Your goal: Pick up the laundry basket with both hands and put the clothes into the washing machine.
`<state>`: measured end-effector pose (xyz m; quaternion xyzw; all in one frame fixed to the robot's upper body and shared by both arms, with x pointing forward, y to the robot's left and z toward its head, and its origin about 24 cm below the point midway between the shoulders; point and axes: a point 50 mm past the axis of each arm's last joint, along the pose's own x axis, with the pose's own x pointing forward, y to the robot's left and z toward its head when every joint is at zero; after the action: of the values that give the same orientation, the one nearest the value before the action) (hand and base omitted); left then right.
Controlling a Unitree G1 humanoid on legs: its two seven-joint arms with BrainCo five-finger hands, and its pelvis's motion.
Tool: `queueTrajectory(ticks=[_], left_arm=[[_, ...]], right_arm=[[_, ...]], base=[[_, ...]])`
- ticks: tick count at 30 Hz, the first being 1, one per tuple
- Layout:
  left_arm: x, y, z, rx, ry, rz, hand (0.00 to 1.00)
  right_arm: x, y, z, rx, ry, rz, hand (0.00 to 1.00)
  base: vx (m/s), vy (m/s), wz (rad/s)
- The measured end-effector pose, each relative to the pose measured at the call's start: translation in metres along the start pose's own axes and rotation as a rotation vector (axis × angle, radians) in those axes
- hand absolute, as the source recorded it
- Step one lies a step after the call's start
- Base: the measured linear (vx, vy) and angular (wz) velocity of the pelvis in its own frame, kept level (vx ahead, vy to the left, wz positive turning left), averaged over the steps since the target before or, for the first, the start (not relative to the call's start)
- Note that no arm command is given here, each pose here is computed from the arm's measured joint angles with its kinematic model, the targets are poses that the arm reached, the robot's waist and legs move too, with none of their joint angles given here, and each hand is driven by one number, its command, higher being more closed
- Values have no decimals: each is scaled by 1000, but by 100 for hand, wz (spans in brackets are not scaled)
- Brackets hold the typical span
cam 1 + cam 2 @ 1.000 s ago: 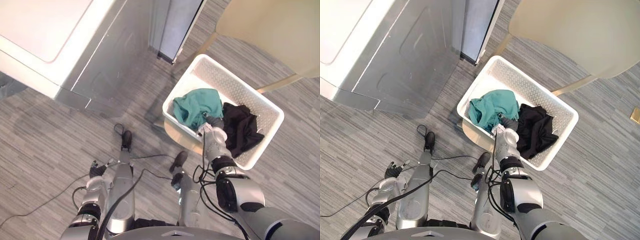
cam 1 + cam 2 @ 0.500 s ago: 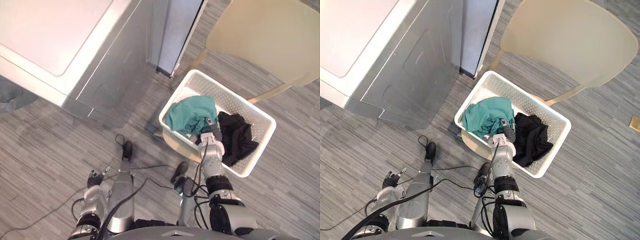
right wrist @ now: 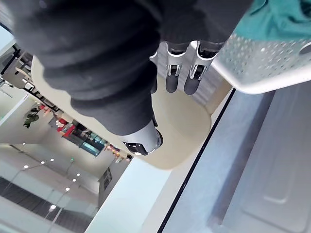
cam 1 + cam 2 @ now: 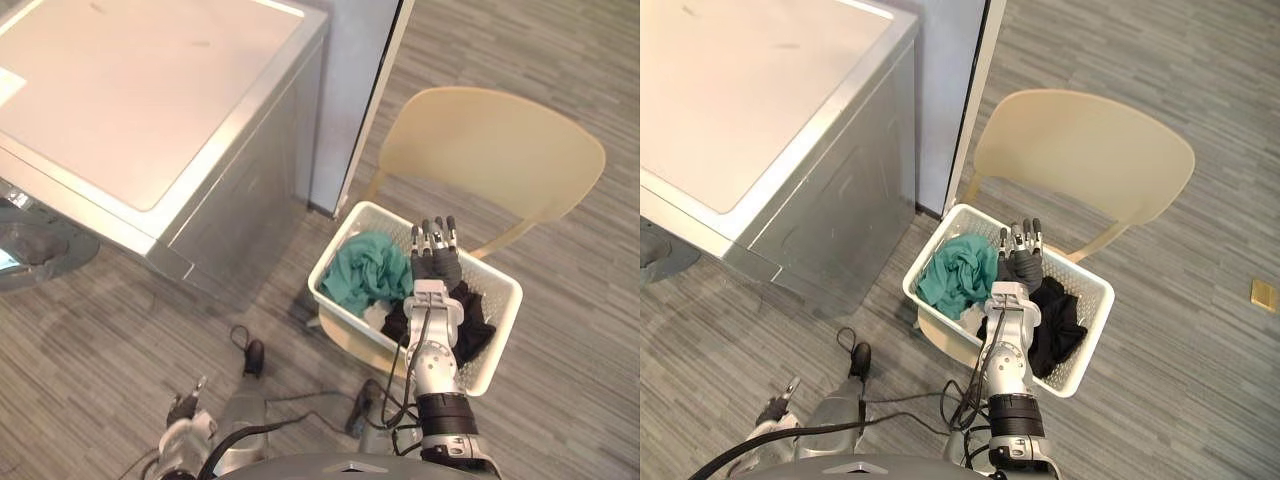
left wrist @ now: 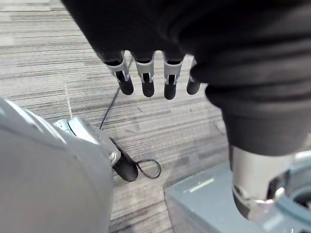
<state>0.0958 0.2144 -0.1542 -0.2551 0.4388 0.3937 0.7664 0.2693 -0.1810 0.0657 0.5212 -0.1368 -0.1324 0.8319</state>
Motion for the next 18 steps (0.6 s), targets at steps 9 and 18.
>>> queueTrajectory(ticks=[9, 18], left_arm=[[-9, 69, -34, -261, 117, 252, 0], [-5, 62, -23, -1, 98, 149, 0]], right_arm=[[-12, -32, 13, -67, -12, -80, 0], [17, -53, 29, -1109, 274, 91, 0]], base=[[33, -32, -1], [-19, 1, -7]])
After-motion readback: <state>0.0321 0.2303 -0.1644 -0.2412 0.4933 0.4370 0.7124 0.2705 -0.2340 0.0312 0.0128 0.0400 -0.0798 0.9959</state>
